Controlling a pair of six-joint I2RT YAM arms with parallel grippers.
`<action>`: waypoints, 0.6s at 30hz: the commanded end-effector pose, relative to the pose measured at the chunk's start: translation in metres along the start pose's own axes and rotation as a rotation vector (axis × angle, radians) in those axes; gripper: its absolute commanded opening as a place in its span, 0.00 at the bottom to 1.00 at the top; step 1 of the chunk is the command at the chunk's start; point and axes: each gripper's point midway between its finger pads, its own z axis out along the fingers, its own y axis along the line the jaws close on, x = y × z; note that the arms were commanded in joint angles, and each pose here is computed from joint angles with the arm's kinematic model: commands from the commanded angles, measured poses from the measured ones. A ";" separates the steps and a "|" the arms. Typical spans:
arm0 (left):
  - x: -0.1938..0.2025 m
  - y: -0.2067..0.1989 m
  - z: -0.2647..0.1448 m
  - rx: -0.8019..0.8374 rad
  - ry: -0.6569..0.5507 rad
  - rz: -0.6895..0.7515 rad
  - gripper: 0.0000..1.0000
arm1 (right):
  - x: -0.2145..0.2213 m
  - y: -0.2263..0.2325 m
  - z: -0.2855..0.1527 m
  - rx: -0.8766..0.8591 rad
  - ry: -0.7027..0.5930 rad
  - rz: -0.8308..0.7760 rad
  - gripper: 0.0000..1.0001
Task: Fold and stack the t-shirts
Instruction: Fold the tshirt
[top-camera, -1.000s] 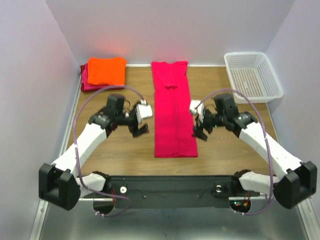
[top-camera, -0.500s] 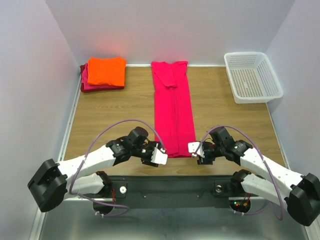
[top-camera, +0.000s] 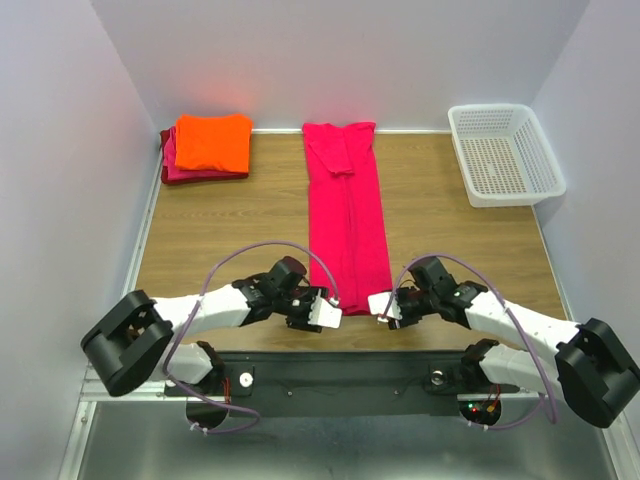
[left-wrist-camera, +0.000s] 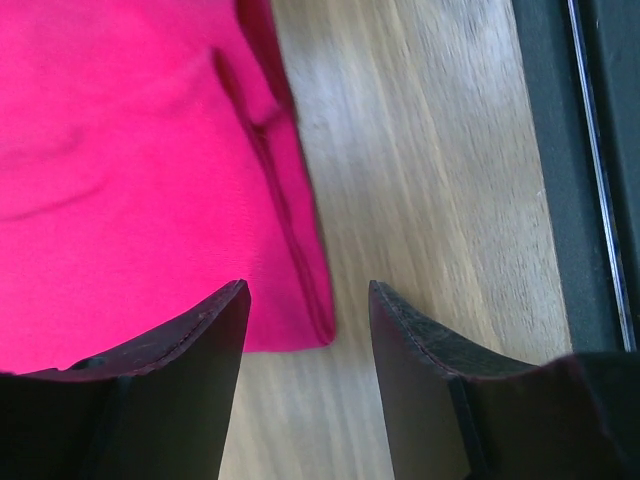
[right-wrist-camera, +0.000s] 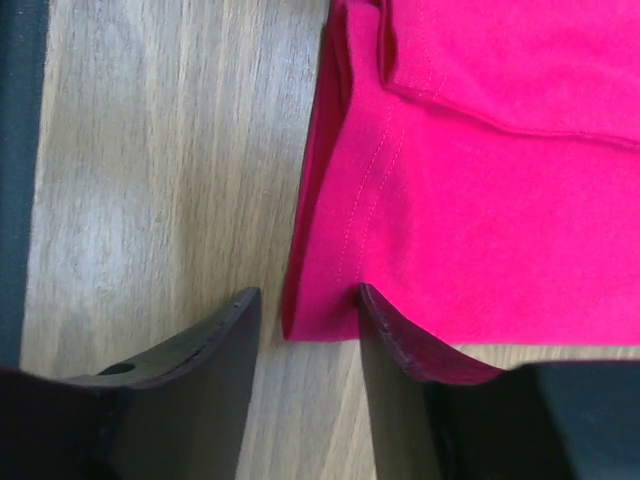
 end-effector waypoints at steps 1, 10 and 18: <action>-0.004 0.009 0.008 0.020 0.011 0.015 0.59 | 0.008 -0.002 0.006 0.015 0.022 -0.053 0.47; 0.008 0.015 0.020 0.064 0.106 -0.053 0.12 | 0.013 -0.009 0.005 0.037 0.061 -0.022 0.08; -0.029 0.044 -0.016 0.006 0.061 0.024 0.00 | -0.024 -0.066 -0.022 0.187 0.044 0.002 0.01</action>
